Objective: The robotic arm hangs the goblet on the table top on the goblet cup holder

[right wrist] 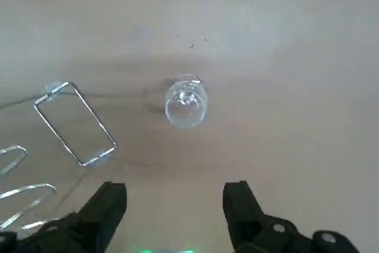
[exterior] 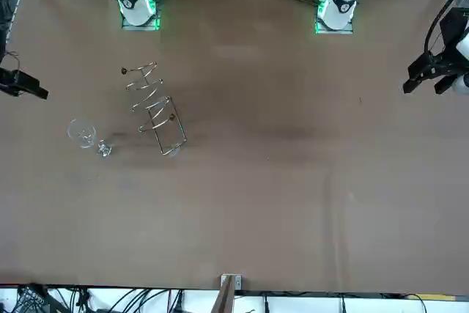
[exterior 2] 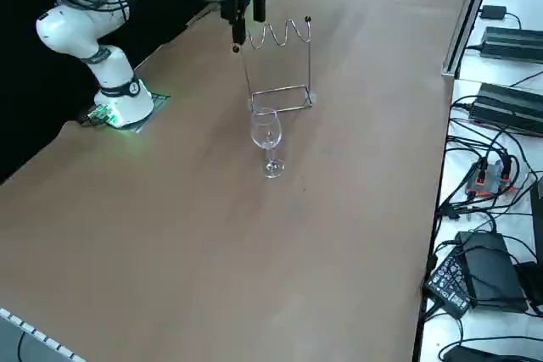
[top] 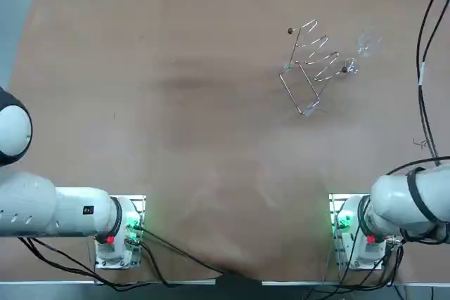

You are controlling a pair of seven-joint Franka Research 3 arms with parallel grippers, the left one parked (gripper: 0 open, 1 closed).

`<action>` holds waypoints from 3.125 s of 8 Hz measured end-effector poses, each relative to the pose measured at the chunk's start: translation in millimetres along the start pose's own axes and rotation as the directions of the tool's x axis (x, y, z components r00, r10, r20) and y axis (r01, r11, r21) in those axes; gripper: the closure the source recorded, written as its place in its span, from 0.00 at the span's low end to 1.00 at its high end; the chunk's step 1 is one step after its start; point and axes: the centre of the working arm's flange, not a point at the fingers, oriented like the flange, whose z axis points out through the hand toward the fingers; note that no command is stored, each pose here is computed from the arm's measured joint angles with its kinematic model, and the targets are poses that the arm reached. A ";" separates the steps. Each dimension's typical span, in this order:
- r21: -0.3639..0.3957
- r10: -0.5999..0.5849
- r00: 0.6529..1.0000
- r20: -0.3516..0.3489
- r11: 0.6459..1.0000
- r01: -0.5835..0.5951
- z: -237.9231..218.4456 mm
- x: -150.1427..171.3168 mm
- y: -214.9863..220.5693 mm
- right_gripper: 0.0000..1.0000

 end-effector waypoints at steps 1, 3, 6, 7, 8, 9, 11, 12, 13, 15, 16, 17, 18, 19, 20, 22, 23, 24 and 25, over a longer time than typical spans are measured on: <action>0.005 -0.055 0.998 -0.004 0.998 0.055 6.1 2.1 8.6 0.00; 0.023 -0.193 0.980 -0.041 0.981 0.194 24.6 9.6 24.9 0.00; 0.053 -0.390 0.913 -0.120 0.916 0.398 58.0 22.4 58.1 0.00; 0.068 -0.474 0.866 -0.159 0.870 0.488 70.0 25.4 71.3 0.00; 0.081 -0.554 0.808 -0.203 0.813 0.577 84.7 27.8 87.8 0.00; 0.098 -0.629 0.733 -0.260 0.738 0.668 103.5 29.9 106.5 0.00; 0.095 -0.727 0.574 -0.377 0.586 0.804 144.6 35.0 142.0 0.00; 0.088 -0.753 0.509 -0.418 0.524 0.847 163.4 36.6 154.5 0.00; 0.076 -0.770 0.451 -0.452 0.470 0.879 177.8 37.4 163.2 0.00; 0.034 -0.796 0.331 -0.507 0.366 0.930 201.0 37.4 177.4 0.00; 0.018 -0.795 0.281 -0.537 0.322 0.947 216.5 37.8 183.9 0.00; 0.005 -0.787 0.237 -0.569 0.285 0.958 236.6 37.7 192.4 0.00; -0.009 -0.777 0.196 -0.598 0.251 0.968 258.3 36.6 201.9 0.00; -0.022 -0.768 0.160 -0.621 0.221 0.975 278.6 35.3 209.5 0.00; -0.031 -0.756 0.129 -0.642 0.194 0.981 298.9 34.2 215.4 0.00; -0.049 -0.720 0.075 -0.690 0.149 0.988 341.9 34.6 219.1 0.00; -0.052 -0.707 0.057 -0.705 0.131 0.990 359.9 35.0 218.4 0.00; -0.057 -0.692 0.042 -0.721 0.119 0.991 374.7 36.2 215.8 0.00; -0.074 -0.680 0.017 -0.733 0.104 0.992 386.6 38.8 212.4 0.00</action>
